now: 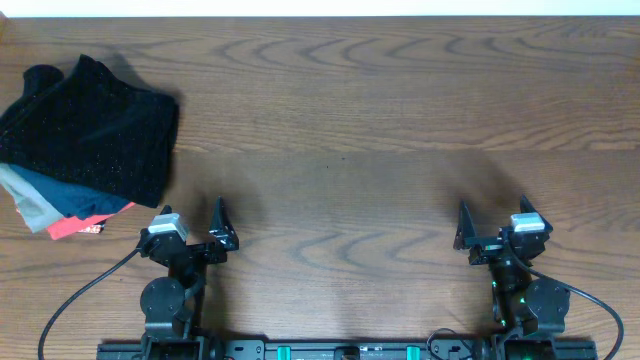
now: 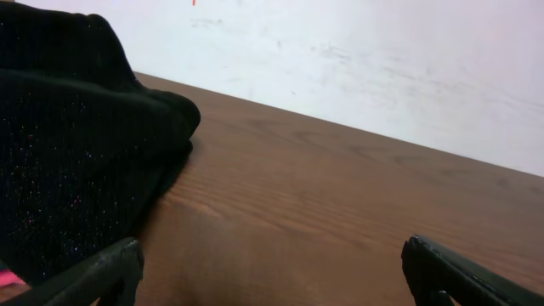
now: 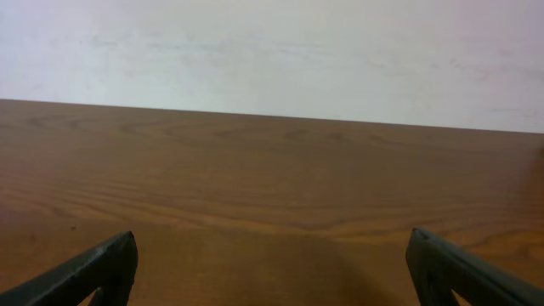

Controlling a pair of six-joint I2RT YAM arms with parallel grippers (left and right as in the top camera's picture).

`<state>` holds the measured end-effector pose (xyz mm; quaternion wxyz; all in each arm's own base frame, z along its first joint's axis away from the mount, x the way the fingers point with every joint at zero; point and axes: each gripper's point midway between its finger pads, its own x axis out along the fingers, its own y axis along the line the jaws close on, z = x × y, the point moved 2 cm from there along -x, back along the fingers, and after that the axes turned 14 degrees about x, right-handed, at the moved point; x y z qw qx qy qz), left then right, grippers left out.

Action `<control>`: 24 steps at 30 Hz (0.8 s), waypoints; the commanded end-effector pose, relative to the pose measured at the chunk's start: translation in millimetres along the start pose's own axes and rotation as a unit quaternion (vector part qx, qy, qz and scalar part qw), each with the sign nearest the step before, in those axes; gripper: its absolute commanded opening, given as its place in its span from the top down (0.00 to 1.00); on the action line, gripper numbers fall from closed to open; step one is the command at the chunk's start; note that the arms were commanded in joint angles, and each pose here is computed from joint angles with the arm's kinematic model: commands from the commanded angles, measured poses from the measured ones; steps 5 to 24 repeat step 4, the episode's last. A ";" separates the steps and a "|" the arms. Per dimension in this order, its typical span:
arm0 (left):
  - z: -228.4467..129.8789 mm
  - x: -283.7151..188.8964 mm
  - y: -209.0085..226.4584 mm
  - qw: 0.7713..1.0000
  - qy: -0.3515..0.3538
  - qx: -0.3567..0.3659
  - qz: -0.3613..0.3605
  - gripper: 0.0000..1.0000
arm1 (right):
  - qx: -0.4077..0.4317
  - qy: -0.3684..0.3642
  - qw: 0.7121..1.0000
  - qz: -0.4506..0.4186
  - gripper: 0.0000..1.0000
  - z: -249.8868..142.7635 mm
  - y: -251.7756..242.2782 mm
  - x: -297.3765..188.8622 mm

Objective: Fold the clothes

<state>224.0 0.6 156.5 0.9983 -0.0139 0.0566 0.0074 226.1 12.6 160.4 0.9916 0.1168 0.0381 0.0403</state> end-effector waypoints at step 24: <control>-15.8 2.1 2.3 1.000 0.019 0.007 0.006 0.02 | -0.009 0.002 1.000 0.010 0.01 -1.4 3.8 -0.1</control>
